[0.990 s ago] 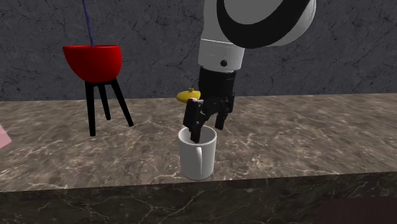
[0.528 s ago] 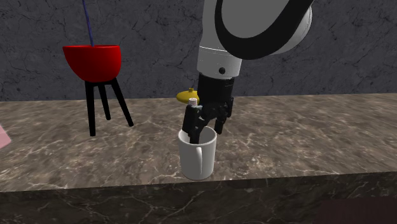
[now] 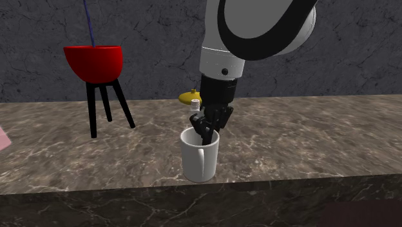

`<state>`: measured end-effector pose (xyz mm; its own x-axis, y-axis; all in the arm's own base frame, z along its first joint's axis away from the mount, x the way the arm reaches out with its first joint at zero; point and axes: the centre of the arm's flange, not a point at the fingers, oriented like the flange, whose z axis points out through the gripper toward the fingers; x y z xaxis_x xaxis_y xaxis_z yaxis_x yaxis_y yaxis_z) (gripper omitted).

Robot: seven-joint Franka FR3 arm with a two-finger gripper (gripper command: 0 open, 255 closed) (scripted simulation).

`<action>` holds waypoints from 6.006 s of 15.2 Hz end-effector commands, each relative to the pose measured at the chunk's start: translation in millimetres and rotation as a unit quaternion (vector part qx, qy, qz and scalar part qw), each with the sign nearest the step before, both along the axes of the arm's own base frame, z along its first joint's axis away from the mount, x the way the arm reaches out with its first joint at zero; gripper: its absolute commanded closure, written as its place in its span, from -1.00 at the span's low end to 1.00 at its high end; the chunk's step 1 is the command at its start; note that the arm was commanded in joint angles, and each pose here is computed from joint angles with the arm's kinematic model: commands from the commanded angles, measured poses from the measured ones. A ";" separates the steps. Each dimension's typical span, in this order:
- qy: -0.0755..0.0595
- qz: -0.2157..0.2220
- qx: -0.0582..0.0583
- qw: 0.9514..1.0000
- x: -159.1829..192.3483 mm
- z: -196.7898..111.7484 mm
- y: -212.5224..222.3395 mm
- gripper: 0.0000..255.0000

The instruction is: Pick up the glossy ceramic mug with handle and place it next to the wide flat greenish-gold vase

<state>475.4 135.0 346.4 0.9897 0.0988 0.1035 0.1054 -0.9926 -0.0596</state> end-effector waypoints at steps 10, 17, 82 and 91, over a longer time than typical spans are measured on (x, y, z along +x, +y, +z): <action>0.000 0.000 0.000 1.000 0.0 31.6 0.1 1.00; 0.000 0.000 0.000 1.000 0.0 68.6 0.1 1.00; 0.000 0.000 0.000 1.000 197.9 85.3 -315.0 1.00; 0.000 0.000 0.000 1.000 197.9 37.8 -315.0 1.00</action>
